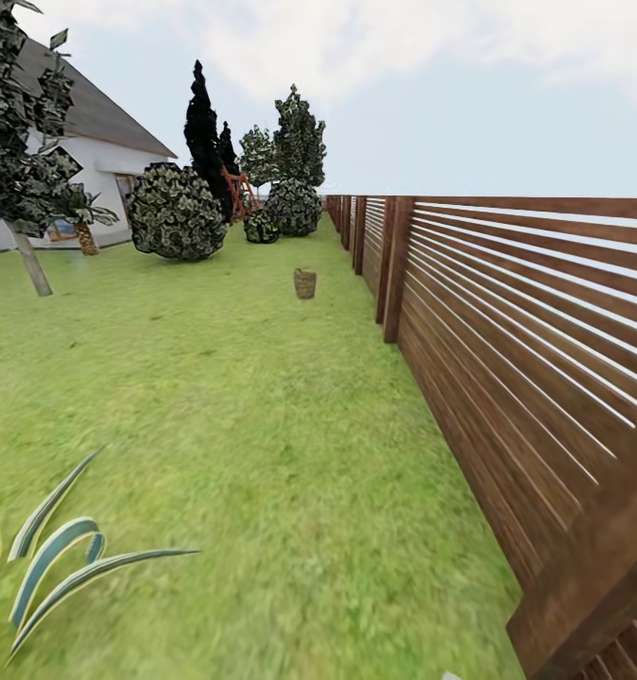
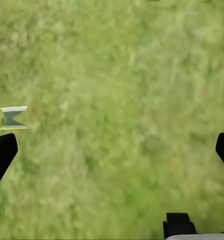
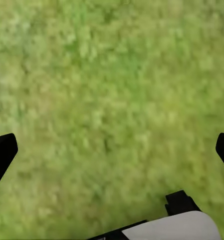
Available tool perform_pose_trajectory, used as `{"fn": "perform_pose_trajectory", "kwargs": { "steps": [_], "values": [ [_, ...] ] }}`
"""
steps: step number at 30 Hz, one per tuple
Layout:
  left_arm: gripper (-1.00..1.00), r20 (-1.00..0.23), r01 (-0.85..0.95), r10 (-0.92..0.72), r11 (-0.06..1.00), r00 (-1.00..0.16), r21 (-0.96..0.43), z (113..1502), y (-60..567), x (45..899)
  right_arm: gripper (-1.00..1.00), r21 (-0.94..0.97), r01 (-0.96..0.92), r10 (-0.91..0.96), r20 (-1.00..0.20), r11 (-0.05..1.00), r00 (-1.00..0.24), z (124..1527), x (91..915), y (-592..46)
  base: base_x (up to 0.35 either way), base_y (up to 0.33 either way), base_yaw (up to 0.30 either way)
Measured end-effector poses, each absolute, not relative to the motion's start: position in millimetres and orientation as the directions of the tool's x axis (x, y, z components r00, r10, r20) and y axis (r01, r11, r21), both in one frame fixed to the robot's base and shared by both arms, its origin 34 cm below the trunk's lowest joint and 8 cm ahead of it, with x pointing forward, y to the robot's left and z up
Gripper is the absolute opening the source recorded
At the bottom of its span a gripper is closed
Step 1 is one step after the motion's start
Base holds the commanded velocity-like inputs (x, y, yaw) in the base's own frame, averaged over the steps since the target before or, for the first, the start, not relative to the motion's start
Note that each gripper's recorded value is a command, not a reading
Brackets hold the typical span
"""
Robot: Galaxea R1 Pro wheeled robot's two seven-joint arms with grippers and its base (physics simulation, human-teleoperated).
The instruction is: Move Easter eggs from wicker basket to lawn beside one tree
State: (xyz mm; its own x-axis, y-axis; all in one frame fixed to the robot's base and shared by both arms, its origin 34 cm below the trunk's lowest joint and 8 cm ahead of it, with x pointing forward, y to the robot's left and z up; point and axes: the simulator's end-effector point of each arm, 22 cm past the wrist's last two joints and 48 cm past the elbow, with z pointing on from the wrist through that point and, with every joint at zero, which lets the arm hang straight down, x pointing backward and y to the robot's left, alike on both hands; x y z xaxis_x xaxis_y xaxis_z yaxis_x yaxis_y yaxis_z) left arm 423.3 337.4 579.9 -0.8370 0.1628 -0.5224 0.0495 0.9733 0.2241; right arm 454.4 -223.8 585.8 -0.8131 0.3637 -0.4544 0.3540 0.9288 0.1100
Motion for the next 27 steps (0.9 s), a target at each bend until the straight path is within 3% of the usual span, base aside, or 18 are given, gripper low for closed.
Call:
{"fn": "perform_pose_trajectory", "kwargs": {
  "steps": [27],
  "values": [
    [1.00, -0.523, 0.049, 0.163, 0.973, -0.837, 0.224, 579.9, 337.3, 423.4, 1.00, 0.109, 0.353, 0.362, -0.455, 0.929, -0.814, 585.5, 453.6, -224.0, 0.269, -0.040, 0.000]
  ]
}}
